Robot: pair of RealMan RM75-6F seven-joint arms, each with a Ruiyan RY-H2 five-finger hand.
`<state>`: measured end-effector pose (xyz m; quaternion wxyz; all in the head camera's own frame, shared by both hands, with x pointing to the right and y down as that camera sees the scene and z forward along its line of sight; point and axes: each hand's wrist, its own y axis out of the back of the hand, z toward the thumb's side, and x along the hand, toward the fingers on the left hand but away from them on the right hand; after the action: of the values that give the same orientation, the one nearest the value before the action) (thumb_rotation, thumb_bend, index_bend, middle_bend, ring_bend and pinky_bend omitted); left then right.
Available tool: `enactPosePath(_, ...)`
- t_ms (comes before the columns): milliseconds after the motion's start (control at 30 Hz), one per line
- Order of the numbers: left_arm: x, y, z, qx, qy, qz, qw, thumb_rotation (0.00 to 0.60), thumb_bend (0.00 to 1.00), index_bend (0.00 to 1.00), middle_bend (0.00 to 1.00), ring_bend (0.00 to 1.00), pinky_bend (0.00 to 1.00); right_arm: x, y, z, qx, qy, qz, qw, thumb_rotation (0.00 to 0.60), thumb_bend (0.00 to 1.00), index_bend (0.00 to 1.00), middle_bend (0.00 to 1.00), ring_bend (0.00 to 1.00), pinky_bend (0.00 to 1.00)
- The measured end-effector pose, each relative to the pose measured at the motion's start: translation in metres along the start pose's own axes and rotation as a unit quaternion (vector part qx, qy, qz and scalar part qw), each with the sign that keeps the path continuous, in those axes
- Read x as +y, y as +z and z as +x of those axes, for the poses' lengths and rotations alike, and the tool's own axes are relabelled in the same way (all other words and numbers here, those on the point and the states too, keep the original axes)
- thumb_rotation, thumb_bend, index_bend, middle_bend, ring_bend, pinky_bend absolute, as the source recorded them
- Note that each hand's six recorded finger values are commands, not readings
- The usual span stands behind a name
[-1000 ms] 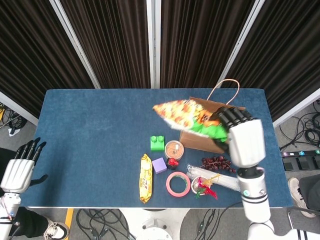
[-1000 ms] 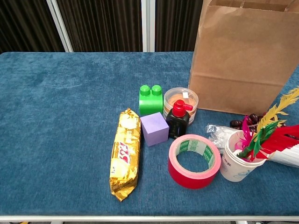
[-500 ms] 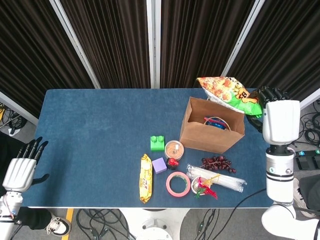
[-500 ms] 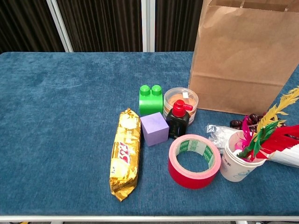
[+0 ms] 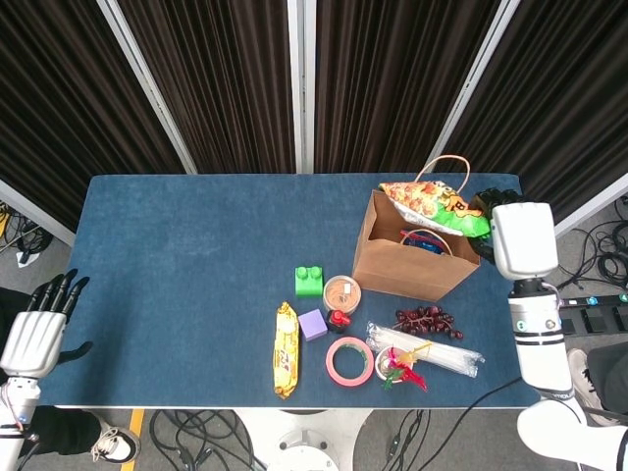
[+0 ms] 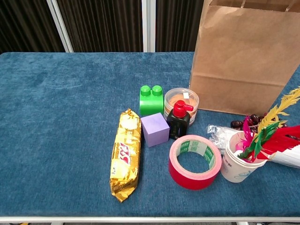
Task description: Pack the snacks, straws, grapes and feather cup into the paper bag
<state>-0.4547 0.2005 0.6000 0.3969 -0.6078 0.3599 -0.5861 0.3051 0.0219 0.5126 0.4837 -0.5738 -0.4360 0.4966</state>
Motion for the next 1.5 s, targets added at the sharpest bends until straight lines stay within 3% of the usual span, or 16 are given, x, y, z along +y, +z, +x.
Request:
enactPosePath(167, 0.0, 0.0, 0.0, -0.001, 0.0, -0.001, 1.0, 0.6, 0.07, 0.1, 0.09, 0.0, 0.14, -0.005, 0.005, -0.001, 0.006, 0.019, 0.003, 0.9998, 0.6, 0.35, 0.68, 0.59, 0.49, 0.62)
enactPosePath(300, -0.001, -0.001, 0.0, 0.0, -0.001, -0.001, 1.0, 0.6, 0.07, 0.1, 0.09, 0.0, 0.14, -0.006, 0.006, -0.002, 0.007, 0.031, 0.002, 0.9995, 0.6, 0.19, 0.64, 0.55, 0.46, 0.58)
enactPosePath(367, -0.001, -0.001, 0.0, 0.001, -0.001, -0.001, 1.0, 0.6, 0.07, 0.1, 0.09, 0.0, 0.14, -0.008, 0.007, -0.002, 0.01, 0.038, 0.0, 0.9992, 0.6, 0.09, 0.58, 0.53, 0.42, 0.53)
enactPosePath(467, -0.002, -0.002, -0.001, 0.003, -0.002, -0.001, 1.0, 0.6, 0.07, 0.1, 0.09, 0.0, 0.14, -0.008, 0.009, -0.002, 0.013, 0.045, -0.01, 0.9989, 0.6, 0.0, 0.5, 0.49, 0.37, 0.48)
enactPosePath(667, -0.003, -0.002, 0.0, 0.004, -0.002, -0.001, 1.0, 0.6, 0.07, 0.1, 0.09, 0.0, 0.14, -0.005, 0.01, -0.002, 0.019, 0.039, -0.032, 0.9986, 0.6, 0.0, 0.41, 0.43, 0.29, 0.38)
enactPosePath(933, -0.003, -0.002, 0.0, 0.004, -0.002, -0.001, 1.0, 0.6, 0.07, 0.1, 0.09, 0.0, 0.14, 0.003, 0.009, -0.001, 0.017, 0.016, -0.045, 0.9987, 0.6, 0.0, 0.41, 0.43, 0.29, 0.38)
enactPosePath(1200, -0.002, 0.0, 0.0, 0.001, -0.003, 0.002, 1.0, 0.6, 0.06, 0.1, 0.09, 0.0, 0.14, 0.037, 0.016, -0.003, 0.033, -0.054, -0.088, 0.994, 0.6, 0.0, 0.41, 0.43, 0.29, 0.38)
enactPosePath(1367, -0.001, 0.002, 0.0, 0.0, -0.002, 0.003, 1.0, 0.6, 0.07, 0.1, 0.09, 0.0, 0.14, 0.063, 0.033, -0.001, 0.068, -0.1, -0.103, 0.9873, 0.6, 0.0, 0.41, 0.43, 0.29, 0.38)
enactPosePath(1500, -0.002, 0.004, 0.0, -0.001, -0.002, 0.003, 1.0, 0.6, 0.07, 0.1, 0.09, 0.0, 0.14, 0.071, 0.052, 0.009, 0.111, -0.111, -0.115, 0.9809, 0.6, 0.01, 0.41, 0.43, 0.29, 0.38)
